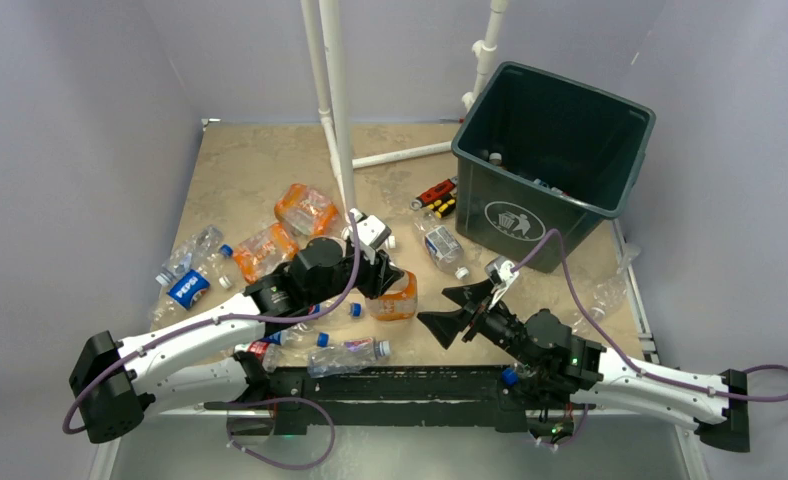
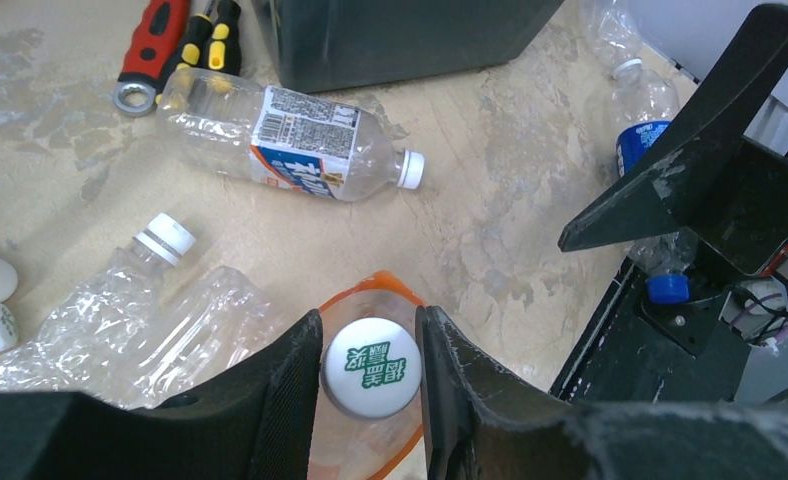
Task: Put the plastic bottles in the bin
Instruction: Pick up the plastic bottle at the center of the board.
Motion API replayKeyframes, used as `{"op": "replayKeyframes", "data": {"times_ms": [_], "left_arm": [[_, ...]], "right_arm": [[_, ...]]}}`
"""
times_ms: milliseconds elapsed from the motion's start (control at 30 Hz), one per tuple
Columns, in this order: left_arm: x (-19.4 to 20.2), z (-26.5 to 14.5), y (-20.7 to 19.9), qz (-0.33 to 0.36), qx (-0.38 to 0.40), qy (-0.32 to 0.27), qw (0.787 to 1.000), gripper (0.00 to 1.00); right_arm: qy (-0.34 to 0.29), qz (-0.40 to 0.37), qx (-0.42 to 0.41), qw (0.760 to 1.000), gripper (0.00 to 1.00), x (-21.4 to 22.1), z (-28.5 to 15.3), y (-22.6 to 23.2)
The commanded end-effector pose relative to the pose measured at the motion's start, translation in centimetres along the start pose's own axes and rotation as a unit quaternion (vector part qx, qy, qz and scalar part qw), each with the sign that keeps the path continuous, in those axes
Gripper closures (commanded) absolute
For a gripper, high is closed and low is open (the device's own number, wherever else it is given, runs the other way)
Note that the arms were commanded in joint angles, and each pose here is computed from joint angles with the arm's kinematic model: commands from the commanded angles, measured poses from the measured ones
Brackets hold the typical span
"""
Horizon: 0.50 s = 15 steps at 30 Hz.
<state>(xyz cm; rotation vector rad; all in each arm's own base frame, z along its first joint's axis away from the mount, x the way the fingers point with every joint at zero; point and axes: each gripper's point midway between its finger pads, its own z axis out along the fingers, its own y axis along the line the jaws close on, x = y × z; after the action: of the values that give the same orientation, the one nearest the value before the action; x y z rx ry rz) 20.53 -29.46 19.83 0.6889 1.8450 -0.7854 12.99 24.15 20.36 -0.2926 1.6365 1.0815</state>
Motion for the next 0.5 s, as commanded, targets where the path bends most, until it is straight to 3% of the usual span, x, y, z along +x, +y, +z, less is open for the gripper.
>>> {"op": "replayKeyframes", "data": {"times_ms": [0,200,467], "left_arm": [[-4.8,-1.6,-0.4,0.001,-0.005,-0.075,0.997,1.0],[-12.1,-6.1,-1.8,0.012,0.003,-0.134,0.991,1.0],[-15.9,-11.5,-7.6,0.039,0.141,-0.139,0.979,1.0]], "right_arm": [[-0.006,-0.013,-0.037,0.999,0.01,-1.8,0.2,2.2],[-0.001,-0.052,-0.079,0.996,0.01,-3.9,-0.1,4.6],[-0.027,-0.079,-0.148,0.985,0.01,-9.5,-1.0,9.4]]}}
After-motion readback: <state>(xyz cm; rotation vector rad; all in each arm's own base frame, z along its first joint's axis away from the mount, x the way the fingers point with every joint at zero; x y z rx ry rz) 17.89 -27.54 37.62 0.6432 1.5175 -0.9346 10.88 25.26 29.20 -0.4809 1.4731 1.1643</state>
